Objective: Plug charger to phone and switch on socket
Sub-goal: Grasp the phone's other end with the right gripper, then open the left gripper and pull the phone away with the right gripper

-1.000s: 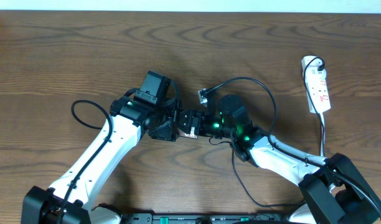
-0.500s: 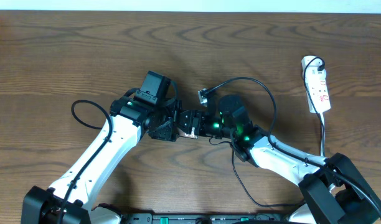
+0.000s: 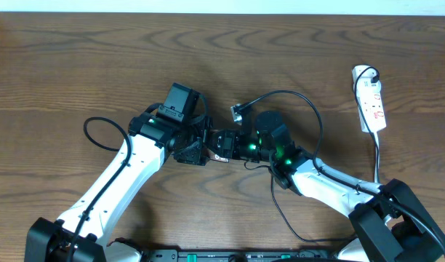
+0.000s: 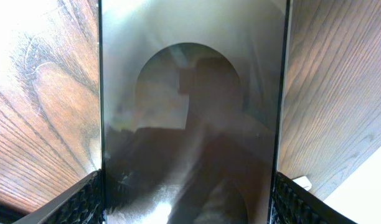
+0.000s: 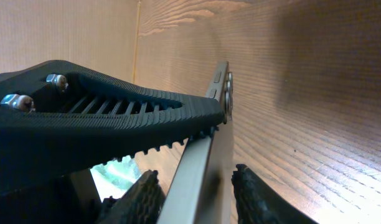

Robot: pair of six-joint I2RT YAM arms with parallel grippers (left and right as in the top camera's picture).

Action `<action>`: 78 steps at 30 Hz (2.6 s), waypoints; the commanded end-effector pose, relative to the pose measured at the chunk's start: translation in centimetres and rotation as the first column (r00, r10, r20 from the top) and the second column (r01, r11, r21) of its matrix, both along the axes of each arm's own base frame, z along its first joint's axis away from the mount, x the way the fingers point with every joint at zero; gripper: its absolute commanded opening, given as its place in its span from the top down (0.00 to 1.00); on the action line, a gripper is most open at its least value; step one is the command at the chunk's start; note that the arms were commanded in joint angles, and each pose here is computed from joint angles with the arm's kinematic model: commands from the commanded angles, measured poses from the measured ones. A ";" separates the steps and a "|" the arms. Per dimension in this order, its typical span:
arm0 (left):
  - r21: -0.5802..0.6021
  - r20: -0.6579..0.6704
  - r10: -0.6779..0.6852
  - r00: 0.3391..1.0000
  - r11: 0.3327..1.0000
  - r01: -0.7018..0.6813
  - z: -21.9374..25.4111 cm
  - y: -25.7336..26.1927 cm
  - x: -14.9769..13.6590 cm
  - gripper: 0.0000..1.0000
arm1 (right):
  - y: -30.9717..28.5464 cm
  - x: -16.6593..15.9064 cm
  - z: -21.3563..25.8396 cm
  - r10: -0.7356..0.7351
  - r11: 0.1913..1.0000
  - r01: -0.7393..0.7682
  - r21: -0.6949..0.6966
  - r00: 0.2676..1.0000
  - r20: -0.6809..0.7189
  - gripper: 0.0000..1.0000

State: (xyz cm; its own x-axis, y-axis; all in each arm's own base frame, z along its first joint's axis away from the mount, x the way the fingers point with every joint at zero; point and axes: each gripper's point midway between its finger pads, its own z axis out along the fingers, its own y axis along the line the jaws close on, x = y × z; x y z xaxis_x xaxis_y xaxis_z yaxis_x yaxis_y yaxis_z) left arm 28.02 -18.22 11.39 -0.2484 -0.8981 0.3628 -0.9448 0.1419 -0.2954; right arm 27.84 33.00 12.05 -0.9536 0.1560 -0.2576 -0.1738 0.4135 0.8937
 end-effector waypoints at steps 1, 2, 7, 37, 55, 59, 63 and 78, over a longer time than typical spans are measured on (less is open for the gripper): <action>-0.082 -0.016 -0.037 0.999 0.996 0.035 1.0 -1.7 -0.6 0.93 | 0.6 -0.1 0.5 0.010 1.000 -0.010 0.004 1.000 0.020 0.69; -0.082 -0.016 -0.037 0.999 0.996 0.035 1.0 -1.7 -0.6 0.92 | 0.6 -0.1 0.5 0.010 1.000 -0.010 0.004 1.000 0.019 0.72; -0.081 -0.015 -0.039 0.999 0.996 0.038 1.0 -1.7 -0.6 0.93 | 0.6 -0.1 0.5 0.010 1.000 -0.010 0.004 1.000 0.019 0.77; -0.019 0.053 -0.110 0.992 0.994 0.111 0.8 -0.7 0.1 0.28 | 0.1 0.1 -0.1 0.000 1.000 0.001 -0.016 1.000 0.004 0.99; -0.020 0.343 -0.436 0.832 0.882 0.471 2.8 3.4 2.7 0.21 | -6.7 4.0 -2.7 -0.160 0.985 0.149 -0.090 0.979 -0.126 0.99; -0.051 0.461 -0.468 0.754 0.835 0.549 4.3 3.9 3.2 0.16 | -7.9 5.0 -2.6 -0.213 0.976 0.203 -0.080 0.964 -0.157 0.99; -0.119 0.605 -0.425 0.673 0.788 0.604 7.0 4.1 3.9 0.15 | -9.0 6.6 -1.3 -0.291 0.954 0.301 -0.002 0.921 -0.258 0.99; -0.063 0.822 -0.302 0.482 0.793 0.606 12.5 5.5 8.4 0.07 | -8.7 10.4 8.1 -0.285 0.772 0.509 0.380 0.812 -0.509 0.99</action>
